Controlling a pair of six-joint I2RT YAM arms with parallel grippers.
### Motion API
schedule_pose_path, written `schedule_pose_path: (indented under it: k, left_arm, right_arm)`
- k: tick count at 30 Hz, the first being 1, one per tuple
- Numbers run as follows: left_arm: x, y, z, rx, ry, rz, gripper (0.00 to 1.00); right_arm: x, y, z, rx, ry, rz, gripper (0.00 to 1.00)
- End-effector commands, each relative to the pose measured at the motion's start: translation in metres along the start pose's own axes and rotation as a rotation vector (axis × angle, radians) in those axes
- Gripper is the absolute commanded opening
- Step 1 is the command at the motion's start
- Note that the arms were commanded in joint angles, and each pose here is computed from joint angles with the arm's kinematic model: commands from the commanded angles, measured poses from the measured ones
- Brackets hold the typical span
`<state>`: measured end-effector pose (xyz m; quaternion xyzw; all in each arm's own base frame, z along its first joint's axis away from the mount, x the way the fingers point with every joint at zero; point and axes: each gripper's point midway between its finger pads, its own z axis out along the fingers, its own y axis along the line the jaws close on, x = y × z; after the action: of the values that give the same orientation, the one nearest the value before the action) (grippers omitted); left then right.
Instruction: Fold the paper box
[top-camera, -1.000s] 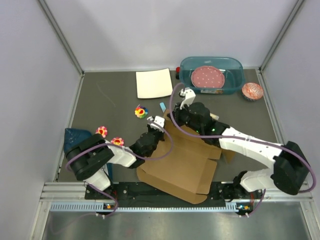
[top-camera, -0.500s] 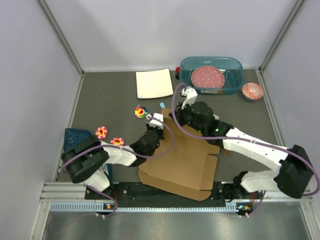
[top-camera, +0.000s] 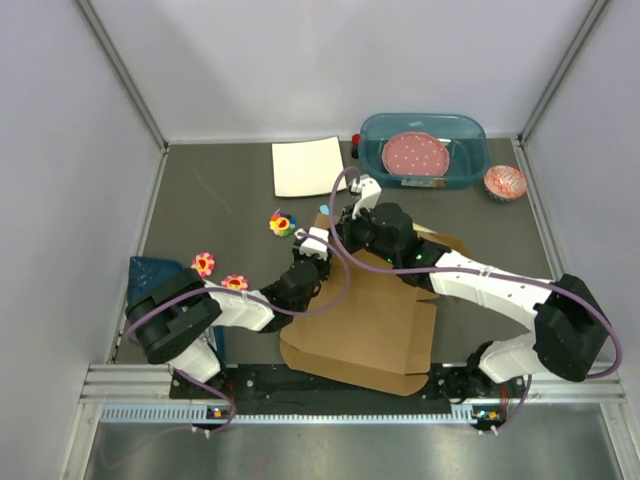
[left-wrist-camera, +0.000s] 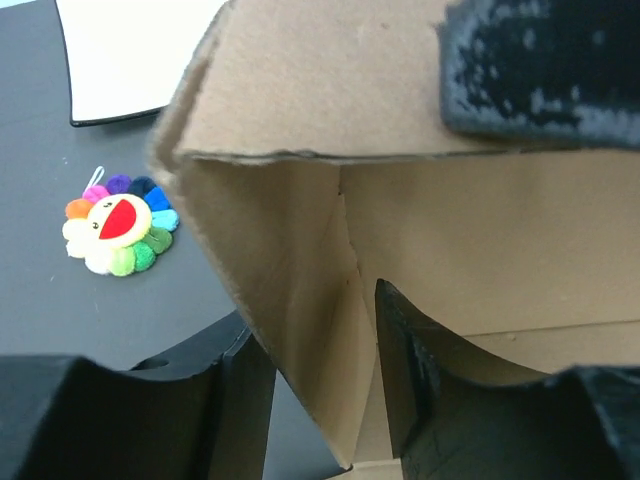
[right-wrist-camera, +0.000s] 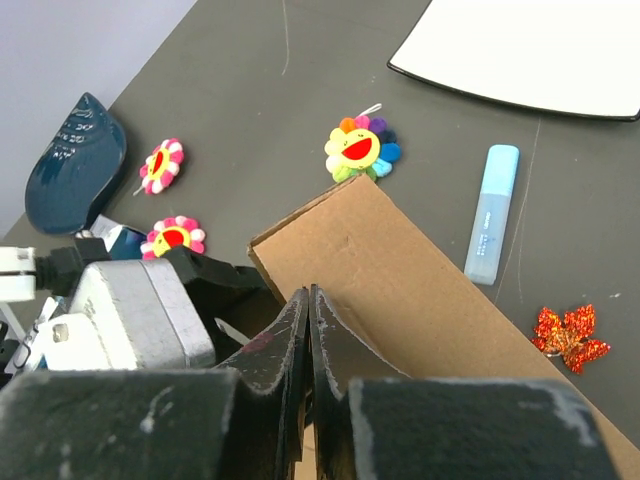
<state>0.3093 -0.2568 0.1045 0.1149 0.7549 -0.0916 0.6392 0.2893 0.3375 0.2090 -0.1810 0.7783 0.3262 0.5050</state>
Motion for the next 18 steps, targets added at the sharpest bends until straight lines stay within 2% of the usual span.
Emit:
schedule_pose_path:
  k: [1, 3, 4, 5, 10, 12, 14, 15, 18]
  left_arm:
    - [-0.011, -0.006, 0.005, 0.016, -0.04, 0.011, 0.32]
    - [-0.01, -0.004, 0.004, 0.01, -0.039, 0.019, 0.16]
    - [-0.01, -0.002, 0.004, 0.0, -0.039, 0.029, 0.03]
    - [-0.008, -0.001, 0.003, -0.004, -0.034, 0.038, 0.0]
    - [-0.007, 0.007, 0.001, -0.037, -0.023, 0.076, 0.0]
    - [-0.002, 0.012, 0.0, -0.057, 0.01, 0.097, 0.0]
    - [-0.011, 0.013, -0.002, -0.062, 0.017, 0.097, 0.0]
    - [0.0, 0.02, -0.006, -0.087, 0.076, 0.117, 0.0]
    - [-0.009, 0.02, -0.011, -0.089, 0.108, 0.094, 0.0]
  right_arm:
    - [0.02, -0.005, -0.001, 0.009, 0.062, 0.004, 0.01]
    - [0.02, -0.006, -0.003, 0.016, 0.064, 0.0, 0.01]
    - [0.021, -0.007, -0.003, 0.018, 0.065, -0.002, 0.01]
    - [0.019, -0.007, -0.005, 0.017, 0.06, -0.004, 0.01]
    - [0.013, -0.006, -0.01, 0.022, 0.046, -0.003, 0.01]
    - [-0.006, -0.005, -0.018, 0.035, -0.002, 0.001, 0.01]
    - [-0.027, -0.011, -0.03, 0.091, -0.049, 0.003, 0.05]
    - [-0.046, -0.01, -0.044, 0.104, -0.098, -0.004, 0.07]
    - [-0.069, -0.029, -0.074, 0.225, -0.154, -0.034, 0.27]
